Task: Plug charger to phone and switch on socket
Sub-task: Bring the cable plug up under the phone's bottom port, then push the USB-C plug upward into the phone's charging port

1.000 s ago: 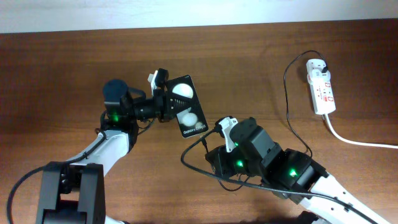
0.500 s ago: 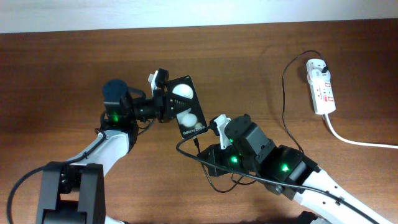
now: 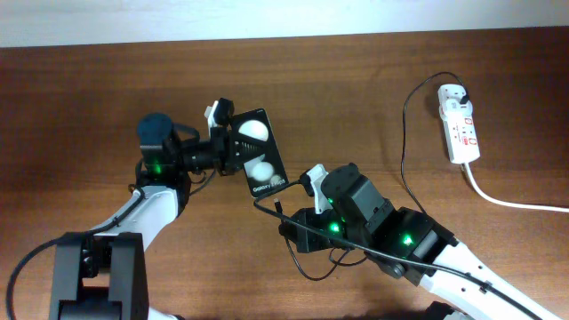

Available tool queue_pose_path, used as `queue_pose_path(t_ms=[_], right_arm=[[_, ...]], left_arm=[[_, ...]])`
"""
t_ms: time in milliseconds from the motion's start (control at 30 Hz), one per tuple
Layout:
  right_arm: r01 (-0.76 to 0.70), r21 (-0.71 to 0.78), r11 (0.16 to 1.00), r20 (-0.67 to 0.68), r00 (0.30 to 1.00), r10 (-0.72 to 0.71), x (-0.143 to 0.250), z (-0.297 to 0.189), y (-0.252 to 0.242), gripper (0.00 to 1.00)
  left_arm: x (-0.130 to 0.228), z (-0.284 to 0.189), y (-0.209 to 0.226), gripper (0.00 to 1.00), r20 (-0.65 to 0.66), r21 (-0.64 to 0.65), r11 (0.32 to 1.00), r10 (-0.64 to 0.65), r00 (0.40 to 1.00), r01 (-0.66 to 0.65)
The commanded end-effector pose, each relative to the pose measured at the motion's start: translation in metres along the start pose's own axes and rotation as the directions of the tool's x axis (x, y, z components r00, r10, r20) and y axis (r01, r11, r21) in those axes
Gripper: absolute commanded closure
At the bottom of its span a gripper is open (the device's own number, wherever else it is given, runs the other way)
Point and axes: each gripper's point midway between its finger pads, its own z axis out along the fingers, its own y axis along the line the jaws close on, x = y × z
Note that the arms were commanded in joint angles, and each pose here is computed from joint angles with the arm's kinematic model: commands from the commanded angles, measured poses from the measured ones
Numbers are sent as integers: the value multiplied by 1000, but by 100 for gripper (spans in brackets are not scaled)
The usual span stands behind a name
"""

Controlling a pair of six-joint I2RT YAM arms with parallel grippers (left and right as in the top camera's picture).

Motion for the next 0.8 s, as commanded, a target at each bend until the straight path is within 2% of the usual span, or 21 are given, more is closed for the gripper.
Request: queue_pose_path(t_ms=[0,767], right_arm=[[7,-15,1000,-8,1000,-7,2,1,3,96],[14,-11,1000,16,1000,-14,-3,1,3,96]], left_arm=[[2,-1,-11,100,-22,10,1000,17,1000,-16],[6,9,-11,100,-39,11,1000,-9,999,9]])
